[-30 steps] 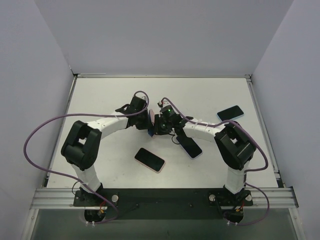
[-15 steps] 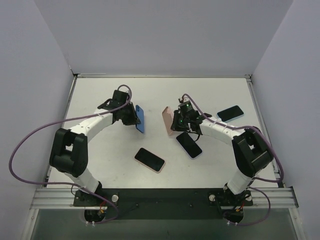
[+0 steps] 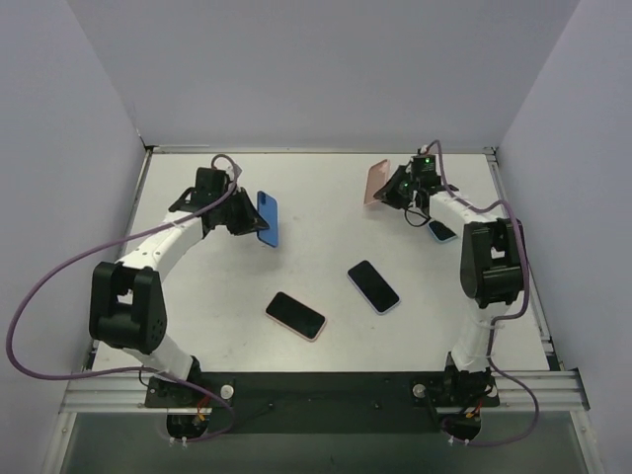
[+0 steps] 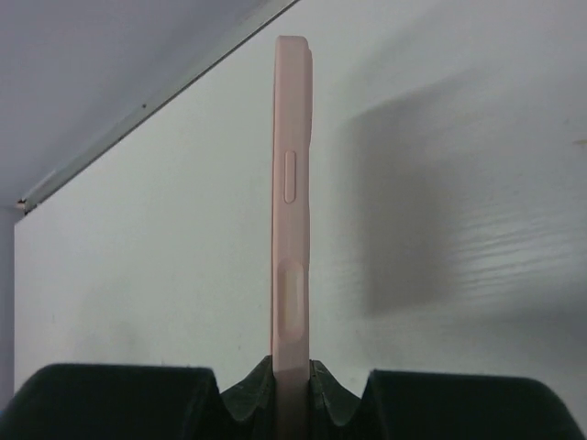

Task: Take the phone out of the phone case
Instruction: Place the phone case at the center of the board, then place the phone at the center of the board, then pick up the phone at the center of the board, then remove the phone case from the phone.

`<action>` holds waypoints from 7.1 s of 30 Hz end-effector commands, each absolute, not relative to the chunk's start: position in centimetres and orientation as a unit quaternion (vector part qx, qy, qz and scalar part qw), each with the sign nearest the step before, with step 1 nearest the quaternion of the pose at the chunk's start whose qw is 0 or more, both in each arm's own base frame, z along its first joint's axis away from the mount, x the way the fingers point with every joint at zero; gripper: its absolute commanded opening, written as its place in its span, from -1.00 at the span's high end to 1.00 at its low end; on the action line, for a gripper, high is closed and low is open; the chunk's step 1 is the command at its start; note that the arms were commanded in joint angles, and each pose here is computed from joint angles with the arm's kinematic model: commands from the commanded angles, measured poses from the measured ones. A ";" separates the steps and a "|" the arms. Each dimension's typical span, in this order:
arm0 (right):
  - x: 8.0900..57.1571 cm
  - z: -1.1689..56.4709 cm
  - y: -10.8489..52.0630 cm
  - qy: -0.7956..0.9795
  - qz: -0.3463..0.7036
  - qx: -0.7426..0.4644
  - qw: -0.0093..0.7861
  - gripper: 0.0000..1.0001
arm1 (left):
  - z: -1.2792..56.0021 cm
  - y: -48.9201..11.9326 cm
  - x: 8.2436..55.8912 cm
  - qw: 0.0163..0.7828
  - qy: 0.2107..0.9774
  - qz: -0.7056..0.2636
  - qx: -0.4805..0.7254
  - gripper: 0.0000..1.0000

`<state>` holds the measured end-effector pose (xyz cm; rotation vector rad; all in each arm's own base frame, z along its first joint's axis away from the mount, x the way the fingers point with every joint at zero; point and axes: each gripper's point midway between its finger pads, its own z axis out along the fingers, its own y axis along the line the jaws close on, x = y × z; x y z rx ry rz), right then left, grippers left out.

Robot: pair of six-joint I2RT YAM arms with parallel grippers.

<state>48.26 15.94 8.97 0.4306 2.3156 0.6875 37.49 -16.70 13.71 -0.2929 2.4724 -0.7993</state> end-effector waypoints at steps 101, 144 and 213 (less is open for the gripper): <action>22.0 5.7 24.9 0.956 0.251 -0.079 0.131 0.76 | 4.7 -34.2 30.4 0.033 0.877 -0.478 -0.046 -0.77; 27.3 21.4 23.7 0.834 0.475 0.042 0.278 -0.29 | 28.5 -29.5 35.7 0.204 0.579 -0.784 -0.092 1.00; 40.7 47.8 20.3 0.218 0.900 0.299 0.230 1.00 | 48.3 -24.5 26.5 0.428 0.345 -0.829 0.107 1.00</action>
